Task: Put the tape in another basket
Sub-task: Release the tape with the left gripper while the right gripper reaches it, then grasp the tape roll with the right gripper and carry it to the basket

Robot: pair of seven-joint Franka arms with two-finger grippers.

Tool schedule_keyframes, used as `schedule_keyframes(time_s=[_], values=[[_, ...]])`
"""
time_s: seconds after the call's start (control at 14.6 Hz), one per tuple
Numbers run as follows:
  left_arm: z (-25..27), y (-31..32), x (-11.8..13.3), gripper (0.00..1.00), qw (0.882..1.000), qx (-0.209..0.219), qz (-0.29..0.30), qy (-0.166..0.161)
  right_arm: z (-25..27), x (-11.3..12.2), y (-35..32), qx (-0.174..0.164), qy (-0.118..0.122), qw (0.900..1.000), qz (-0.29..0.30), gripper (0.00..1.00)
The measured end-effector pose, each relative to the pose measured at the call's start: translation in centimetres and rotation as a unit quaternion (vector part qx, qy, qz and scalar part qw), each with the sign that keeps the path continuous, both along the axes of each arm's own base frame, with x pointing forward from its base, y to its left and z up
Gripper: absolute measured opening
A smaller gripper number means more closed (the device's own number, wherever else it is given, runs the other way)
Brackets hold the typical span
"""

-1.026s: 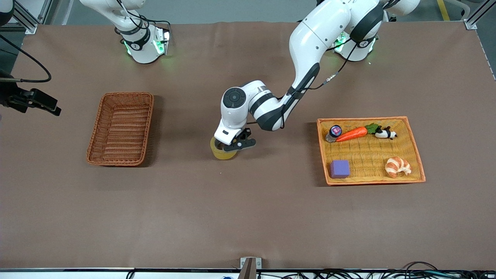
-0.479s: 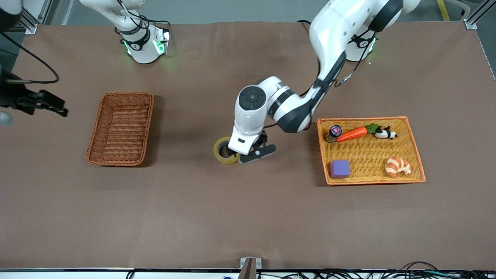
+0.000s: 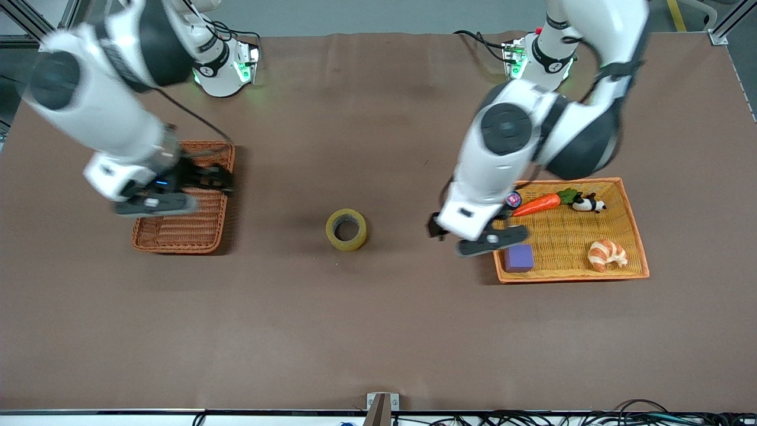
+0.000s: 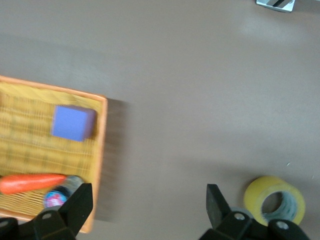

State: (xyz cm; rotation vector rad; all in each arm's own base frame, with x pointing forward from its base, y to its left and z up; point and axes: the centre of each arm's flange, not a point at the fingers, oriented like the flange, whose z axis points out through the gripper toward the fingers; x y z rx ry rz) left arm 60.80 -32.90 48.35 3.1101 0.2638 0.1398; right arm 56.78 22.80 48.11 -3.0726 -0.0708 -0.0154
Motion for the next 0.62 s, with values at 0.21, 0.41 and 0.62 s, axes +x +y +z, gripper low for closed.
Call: schedule_keyframes(time_s=[0.21, 0.41, 0.62], values=[[4.9, 6.1, -1.8, 1.0, 0.999, -0.005, -0.047, -0.008, -7.3, -1.1, 7.3, 0.019, 0.005, 1.0, -0.004, 1.0], [8.1, 11.4, -4.4, 1.0, 0.996, -0.024, -0.088, -0.003, -14.8, -2.0, 12.5, 0.02, 0.006, 1.0, 0.004, 1.0], [10.0, 18.0, -5.9, 1.0, 0.992, -0.027, -0.119, 0.007, -21.2, -3.0, 15.2, -0.006, -0.005, 1.0, 0.012, 1.0]])
